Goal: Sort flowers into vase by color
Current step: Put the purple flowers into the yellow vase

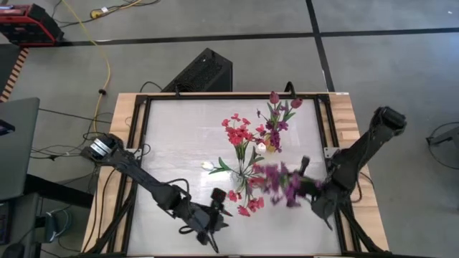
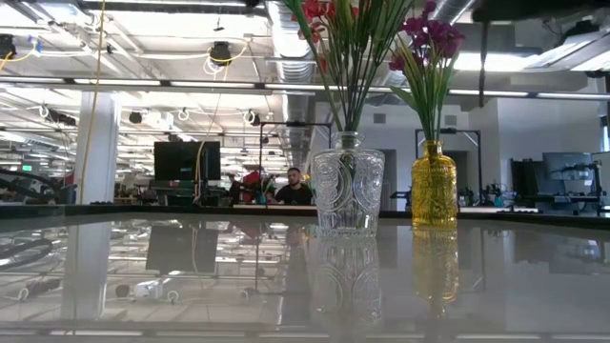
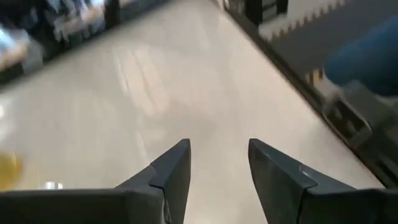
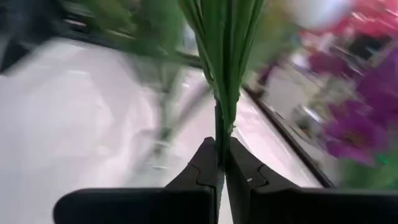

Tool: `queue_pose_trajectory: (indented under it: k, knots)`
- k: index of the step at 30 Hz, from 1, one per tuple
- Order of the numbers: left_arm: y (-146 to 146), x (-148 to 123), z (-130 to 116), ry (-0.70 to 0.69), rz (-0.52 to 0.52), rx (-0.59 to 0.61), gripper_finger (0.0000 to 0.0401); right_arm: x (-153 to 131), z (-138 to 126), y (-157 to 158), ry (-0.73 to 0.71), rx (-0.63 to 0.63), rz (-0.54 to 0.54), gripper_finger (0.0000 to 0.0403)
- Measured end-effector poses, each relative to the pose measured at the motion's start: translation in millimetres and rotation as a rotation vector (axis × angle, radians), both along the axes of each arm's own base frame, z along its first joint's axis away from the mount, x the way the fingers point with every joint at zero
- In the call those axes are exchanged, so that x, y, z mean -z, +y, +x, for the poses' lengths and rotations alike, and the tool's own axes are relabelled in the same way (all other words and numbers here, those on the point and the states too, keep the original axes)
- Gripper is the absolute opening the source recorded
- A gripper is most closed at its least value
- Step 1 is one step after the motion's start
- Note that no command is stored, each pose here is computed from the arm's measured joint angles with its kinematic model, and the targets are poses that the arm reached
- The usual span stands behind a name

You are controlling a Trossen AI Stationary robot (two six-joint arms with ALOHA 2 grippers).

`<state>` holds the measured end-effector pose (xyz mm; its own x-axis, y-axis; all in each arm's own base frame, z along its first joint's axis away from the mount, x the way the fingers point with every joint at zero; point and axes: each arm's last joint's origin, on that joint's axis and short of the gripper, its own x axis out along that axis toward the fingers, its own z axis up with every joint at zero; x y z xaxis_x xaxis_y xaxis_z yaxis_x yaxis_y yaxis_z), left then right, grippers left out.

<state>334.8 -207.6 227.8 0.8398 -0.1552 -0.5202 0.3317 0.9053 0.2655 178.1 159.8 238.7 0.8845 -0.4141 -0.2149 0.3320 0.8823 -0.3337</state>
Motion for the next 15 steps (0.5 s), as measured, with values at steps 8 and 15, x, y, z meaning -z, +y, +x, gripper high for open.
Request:
queue_pose_trajectory:
  k: [8,15]
  knots:
    - [10.3,15.4,-35.6,0.16,0.048,-0.139,0.0151,-2.3,-11.7,-52.7,-0.031,0.252,-0.041,0.0035]
    - [27.5,33.2,-51.1,0.035,-0.002,-0.133,0.0151,12.6,-18.3,-82.8,-0.041,0.293,0.072,0.0036]
